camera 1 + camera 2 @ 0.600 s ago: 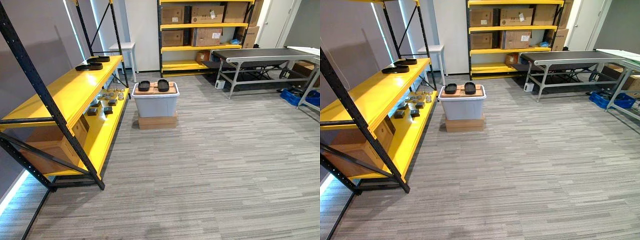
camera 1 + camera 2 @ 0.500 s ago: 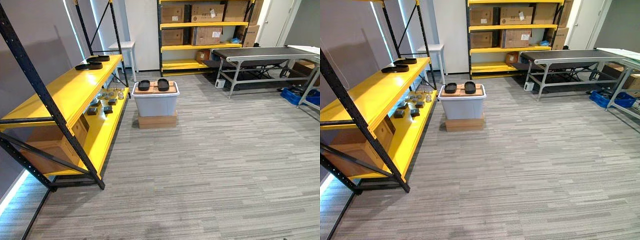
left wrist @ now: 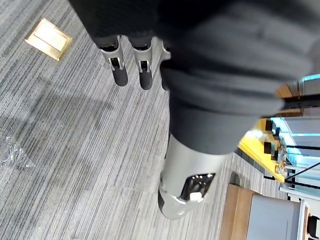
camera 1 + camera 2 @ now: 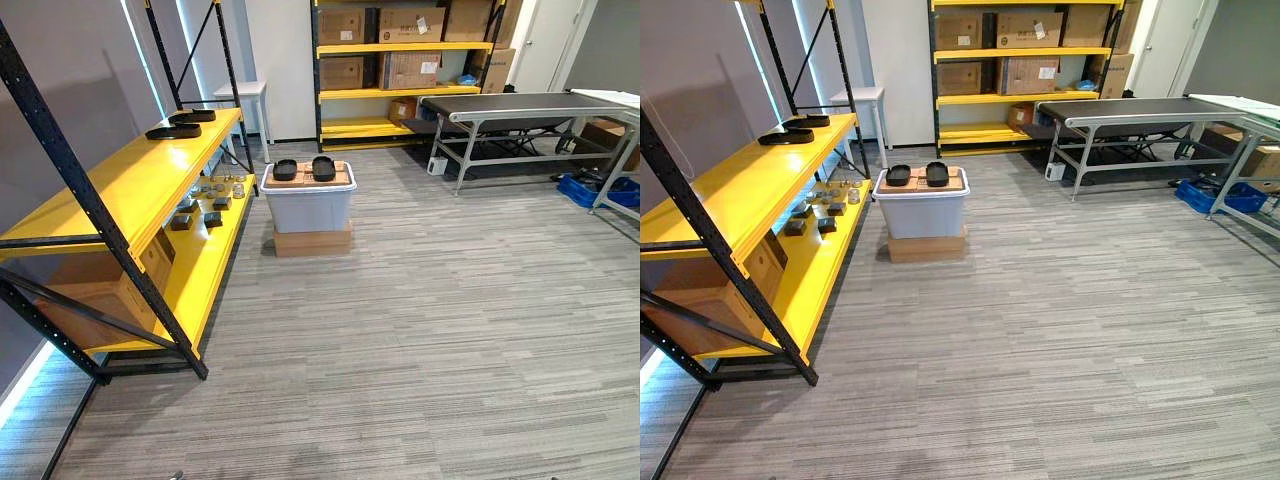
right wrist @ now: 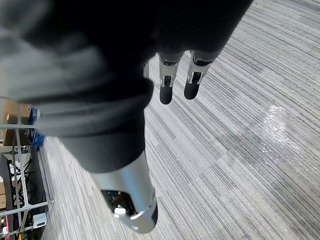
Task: Walk over and take plastic housings, then place them on the shelf
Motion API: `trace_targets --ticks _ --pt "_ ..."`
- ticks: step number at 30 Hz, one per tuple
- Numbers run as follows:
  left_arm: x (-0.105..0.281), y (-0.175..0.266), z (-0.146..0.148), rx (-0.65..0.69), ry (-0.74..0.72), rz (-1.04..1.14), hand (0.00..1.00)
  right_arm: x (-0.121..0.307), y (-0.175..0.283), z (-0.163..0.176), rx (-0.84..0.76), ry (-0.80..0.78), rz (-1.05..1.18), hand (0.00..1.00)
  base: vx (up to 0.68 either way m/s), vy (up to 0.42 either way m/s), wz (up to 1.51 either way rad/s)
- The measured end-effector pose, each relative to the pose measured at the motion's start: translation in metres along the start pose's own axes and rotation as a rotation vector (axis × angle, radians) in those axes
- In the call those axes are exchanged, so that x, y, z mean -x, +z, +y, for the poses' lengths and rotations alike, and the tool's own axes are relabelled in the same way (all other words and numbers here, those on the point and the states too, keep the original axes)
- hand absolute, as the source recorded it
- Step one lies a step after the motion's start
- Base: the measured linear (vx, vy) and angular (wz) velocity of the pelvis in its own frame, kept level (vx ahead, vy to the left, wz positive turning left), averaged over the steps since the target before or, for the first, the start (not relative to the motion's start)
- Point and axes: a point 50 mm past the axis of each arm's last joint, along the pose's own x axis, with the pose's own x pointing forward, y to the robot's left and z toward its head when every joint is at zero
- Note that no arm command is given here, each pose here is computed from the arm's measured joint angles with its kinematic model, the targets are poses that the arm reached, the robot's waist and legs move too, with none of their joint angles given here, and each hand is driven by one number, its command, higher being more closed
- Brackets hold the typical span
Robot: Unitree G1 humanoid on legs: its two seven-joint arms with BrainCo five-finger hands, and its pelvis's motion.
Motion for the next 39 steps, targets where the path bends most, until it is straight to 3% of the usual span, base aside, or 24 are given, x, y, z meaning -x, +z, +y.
trace_targets --ticks 14,26,34,39 --pt "0.001 -0.004 -0.009 -0.025 -0.033 0.013 0.0 0.007 -0.031 0.018 -0.015 0.042 0.099 0.0 -0.01 -0.018 -0.04" --pt "0.0 -0.004 -0.016 -0.049 -0.059 0.019 0.0 0.003 -0.026 0.046 0.01 0.118 0.101 0.0 -0.01 -0.017 -0.07" --pt "-0.011 0.026 -0.026 -0.136 -0.109 -0.056 0.0 0.002 -0.022 0.058 0.045 0.16 0.091 0.0 0.13 0.041 0.0" --pt "-0.024 0.078 -0.057 -0.12 -0.157 -0.195 0.0 0.003 -0.026 0.055 0.052 0.156 0.101 0.0 0.51 -0.204 0.51"
